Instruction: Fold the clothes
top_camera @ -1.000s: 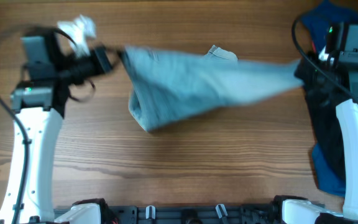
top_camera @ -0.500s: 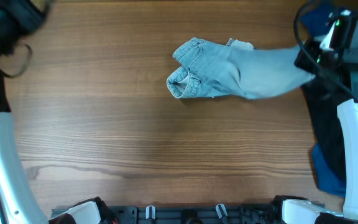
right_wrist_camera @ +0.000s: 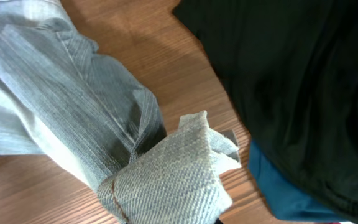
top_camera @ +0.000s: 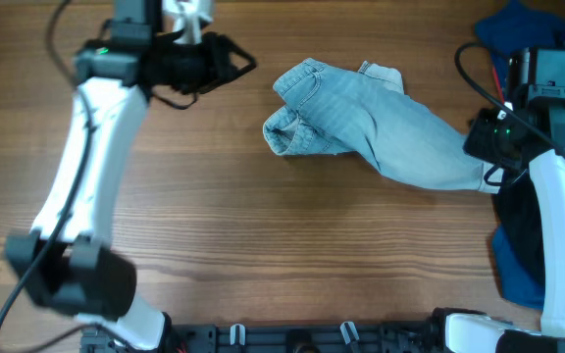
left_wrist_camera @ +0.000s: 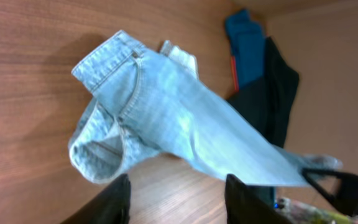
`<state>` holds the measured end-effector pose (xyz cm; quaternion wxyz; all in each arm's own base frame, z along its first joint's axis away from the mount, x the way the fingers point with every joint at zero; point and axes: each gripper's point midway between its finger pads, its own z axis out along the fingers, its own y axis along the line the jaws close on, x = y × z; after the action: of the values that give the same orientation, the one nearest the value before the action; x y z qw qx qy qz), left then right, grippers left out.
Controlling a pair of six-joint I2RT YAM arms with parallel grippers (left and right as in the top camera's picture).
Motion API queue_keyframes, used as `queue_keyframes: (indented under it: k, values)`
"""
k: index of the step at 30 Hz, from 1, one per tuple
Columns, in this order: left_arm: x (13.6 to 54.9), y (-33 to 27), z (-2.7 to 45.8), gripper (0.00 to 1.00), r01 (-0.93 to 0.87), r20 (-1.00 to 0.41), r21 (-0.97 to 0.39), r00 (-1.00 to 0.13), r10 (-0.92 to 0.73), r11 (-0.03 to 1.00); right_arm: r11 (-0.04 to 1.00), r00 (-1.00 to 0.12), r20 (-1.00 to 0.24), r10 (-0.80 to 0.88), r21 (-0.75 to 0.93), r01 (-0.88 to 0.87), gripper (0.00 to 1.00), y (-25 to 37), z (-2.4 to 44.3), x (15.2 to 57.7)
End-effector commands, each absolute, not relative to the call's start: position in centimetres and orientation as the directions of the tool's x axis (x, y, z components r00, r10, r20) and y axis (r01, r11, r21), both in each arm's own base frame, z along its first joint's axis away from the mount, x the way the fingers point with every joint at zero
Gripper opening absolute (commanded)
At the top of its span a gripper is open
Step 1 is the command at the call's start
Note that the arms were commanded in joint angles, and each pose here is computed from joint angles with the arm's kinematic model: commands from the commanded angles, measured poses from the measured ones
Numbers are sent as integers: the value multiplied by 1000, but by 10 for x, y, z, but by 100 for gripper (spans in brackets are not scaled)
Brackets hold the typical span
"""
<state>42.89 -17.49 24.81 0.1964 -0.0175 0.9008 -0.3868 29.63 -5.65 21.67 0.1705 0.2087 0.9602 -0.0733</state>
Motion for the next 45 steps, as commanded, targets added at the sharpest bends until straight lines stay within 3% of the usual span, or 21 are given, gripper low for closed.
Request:
queue_keyframes:
  k: [1, 9, 16, 22, 30, 32, 33, 35, 37, 40, 45]
  values:
    - [468, -183, 192, 55, -12, -244, -718, -932, -268, 696, 890, -846, -382, 373, -112, 442, 4, -66, 223, 297]
    - [505, -207, 106, 57, -38, -163, -772, -953, -257, 634, 890, -845, -382, 373, -111, 443, 4, -66, 223, 297]
    - [506, -211, 55, 58, -118, -78, -758, -960, -268, 641, 889, -845, -380, 376, -110, 445, 4, -66, 223, 297]
    - [499, -230, 27, 59, -141, -33, -753, -968, -250, 643, 889, -846, -377, 377, -108, 444, 4, -65, 222, 296]
    - [500, -256, 22, 59, -69, -90, -761, -973, -211, 645, 890, -850, -369, 377, -112, 443, 4, -65, 222, 294]
    - [504, -258, 26, 56, -52, -111, -768, -971, -213, 639, 889, -851, -366, 377, -113, 443, 4, -65, 221, 293]
    - [507, -258, 27, 50, -41, -124, -771, -969, -213, 636, 890, -851, -365, 377, -114, 443, 4, -65, 221, 293]
    - [509, -259, 29, 23, -30, -138, -774, -967, -214, 632, 890, -852, -363, 377, -115, 442, 4, -65, 221, 292]
    - [511, -257, 30, 7, -26, -144, -776, -965, -217, 630, 890, -852, -363, 377, -115, 442, 4, -65, 221, 292]
    - [518, -249, 39, 4, -15, -166, -779, -959, -230, 627, 889, -851, -365, 377, -114, 443, 4, -65, 221, 293]
    - [532, -205, 177, 4, 145, -342, -833, -894, -290, 535, 889, -833, -405, 376, -95, 448, 4, -66, 225, 304]
